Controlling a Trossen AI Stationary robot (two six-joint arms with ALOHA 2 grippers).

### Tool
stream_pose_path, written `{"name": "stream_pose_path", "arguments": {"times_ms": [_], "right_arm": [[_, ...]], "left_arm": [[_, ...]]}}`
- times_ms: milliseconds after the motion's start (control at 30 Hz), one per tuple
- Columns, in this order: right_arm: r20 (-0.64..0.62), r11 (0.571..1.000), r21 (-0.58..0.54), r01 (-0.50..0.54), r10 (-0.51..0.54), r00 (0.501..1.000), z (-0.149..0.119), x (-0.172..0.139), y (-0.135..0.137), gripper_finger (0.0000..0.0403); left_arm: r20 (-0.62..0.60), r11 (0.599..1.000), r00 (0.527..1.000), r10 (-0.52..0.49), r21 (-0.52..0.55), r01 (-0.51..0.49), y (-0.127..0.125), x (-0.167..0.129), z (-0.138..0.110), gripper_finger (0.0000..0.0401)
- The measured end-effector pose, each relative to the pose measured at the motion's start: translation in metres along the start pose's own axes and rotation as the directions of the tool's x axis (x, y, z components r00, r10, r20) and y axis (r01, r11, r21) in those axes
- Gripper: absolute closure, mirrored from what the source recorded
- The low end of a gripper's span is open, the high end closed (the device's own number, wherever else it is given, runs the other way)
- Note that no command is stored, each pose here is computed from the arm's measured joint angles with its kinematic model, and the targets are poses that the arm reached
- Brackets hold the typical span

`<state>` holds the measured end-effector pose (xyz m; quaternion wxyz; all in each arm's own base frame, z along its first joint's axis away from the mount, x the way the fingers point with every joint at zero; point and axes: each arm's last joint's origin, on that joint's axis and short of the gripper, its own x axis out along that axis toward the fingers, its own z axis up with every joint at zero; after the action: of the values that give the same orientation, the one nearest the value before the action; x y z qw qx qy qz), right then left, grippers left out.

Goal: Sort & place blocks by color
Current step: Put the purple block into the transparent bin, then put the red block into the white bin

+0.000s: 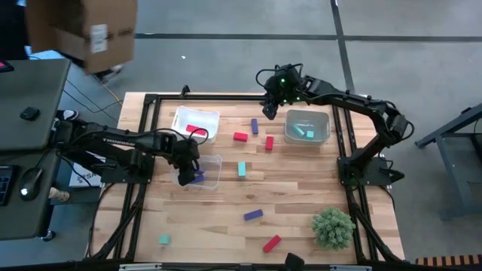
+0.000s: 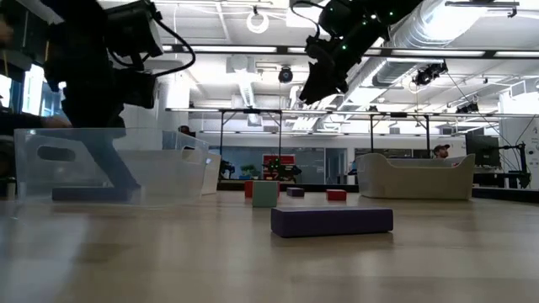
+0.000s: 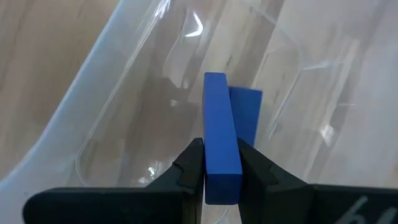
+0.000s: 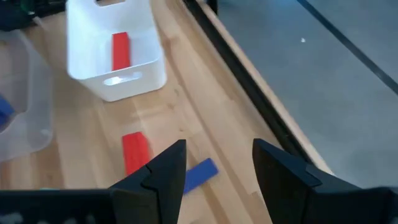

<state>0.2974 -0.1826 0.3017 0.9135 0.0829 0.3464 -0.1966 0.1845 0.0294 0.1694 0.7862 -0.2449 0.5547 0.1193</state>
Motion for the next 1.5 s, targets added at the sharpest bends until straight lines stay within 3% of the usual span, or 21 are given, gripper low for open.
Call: {"name": "stream_pose_path", "arguments": {"times_ms": [300, 700, 933, 1500], "right_arm": [[-0.007, 0.999, -0.046, 0.001, -0.001, 1.000, 0.001, 0.002, 0.023, 0.0229], [-0.023, 0.998, -0.050, -0.042, 0.041, 0.999, -0.001, 0.003, 0.043, 0.0229], [-0.070, 0.995, -0.068, -0.067, 0.063, 0.996, -0.005, 0.002, 0.054, 0.0229], [-0.084, 0.992, -0.099, -0.085, 0.076, 0.994, -0.007, 0.002, 0.059, 0.0229]], "left_arm": [[0.023, 0.999, 1.000, -0.011, -0.041, 0.012, 0.003, 0.007, -0.004, 0.0353], [0.022, 0.998, 1.000, -0.007, -0.064, 0.008, 0.003, 0.008, -0.004, 0.0283], [0.023, 0.998, 1.000, -0.008, -0.063, 0.009, 0.002, 0.006, -0.003, 0.0269], [0.190, 0.993, 0.979, -0.069, 0.105, 0.049, -0.022, -0.047, 0.044, 0.0268]]}}
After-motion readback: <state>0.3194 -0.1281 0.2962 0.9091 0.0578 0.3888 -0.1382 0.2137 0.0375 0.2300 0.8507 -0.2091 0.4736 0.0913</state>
